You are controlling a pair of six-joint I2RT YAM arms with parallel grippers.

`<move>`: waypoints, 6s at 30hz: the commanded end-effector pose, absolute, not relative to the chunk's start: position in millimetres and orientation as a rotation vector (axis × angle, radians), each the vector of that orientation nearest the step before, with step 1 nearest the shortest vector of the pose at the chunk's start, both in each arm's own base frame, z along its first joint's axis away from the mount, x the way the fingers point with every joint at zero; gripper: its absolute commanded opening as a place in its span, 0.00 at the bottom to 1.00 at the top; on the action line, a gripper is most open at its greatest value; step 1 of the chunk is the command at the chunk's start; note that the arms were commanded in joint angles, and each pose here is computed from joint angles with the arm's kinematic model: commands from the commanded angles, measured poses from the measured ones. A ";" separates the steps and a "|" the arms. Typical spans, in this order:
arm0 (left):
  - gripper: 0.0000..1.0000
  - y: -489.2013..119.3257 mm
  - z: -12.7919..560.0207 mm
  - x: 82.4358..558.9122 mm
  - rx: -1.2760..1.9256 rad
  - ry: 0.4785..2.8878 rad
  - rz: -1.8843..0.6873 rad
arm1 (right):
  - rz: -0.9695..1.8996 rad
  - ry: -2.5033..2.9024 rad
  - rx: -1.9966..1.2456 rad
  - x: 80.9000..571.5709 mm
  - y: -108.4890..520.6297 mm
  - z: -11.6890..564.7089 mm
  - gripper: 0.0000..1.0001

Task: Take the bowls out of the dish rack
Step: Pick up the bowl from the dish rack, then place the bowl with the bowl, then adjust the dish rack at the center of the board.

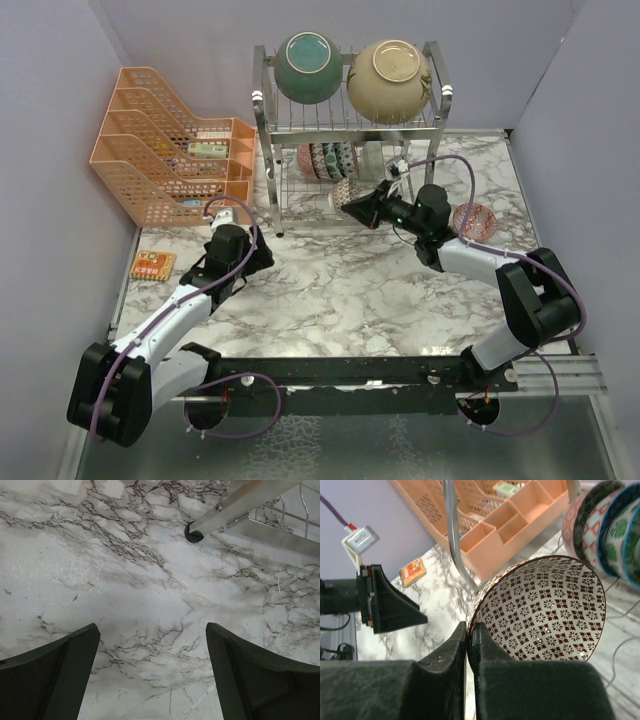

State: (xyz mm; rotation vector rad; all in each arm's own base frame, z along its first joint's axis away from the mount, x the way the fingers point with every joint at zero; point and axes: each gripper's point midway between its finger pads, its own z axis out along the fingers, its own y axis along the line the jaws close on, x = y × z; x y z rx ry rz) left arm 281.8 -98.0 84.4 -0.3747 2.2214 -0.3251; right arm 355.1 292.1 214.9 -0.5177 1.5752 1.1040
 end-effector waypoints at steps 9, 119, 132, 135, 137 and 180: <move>0.90 -100.7 66.4 285.0 -0.397 2.307 -0.299 | 1.217 1.426 -0.604 309.4 288.8 234.3 0.01; 0.91 -89.4 222.1 348.7 0.019 2.002 -0.196 | -0.431 2.285 0.035 397.1 -20.8 120.3 0.01; 0.91 -87.2 224.6 348.2 0.012 1.995 -0.191 | -0.421 2.305 0.045 392.3 -19.4 106.5 0.12; 0.91 -87.0 224.6 347.8 0.013 1.994 -0.190 | -0.423 2.322 0.044 391.9 -19.3 101.1 0.14; 0.91 -86.7 224.7 347.9 0.013 1.994 -0.188 | -0.424 2.324 0.044 392.3 -19.2 99.6 0.14; 0.91 -102.1 224.1 348.3 0.044 1.975 -0.288 | 0.661 1.832 -0.120 297.8 127.3 182.6 0.38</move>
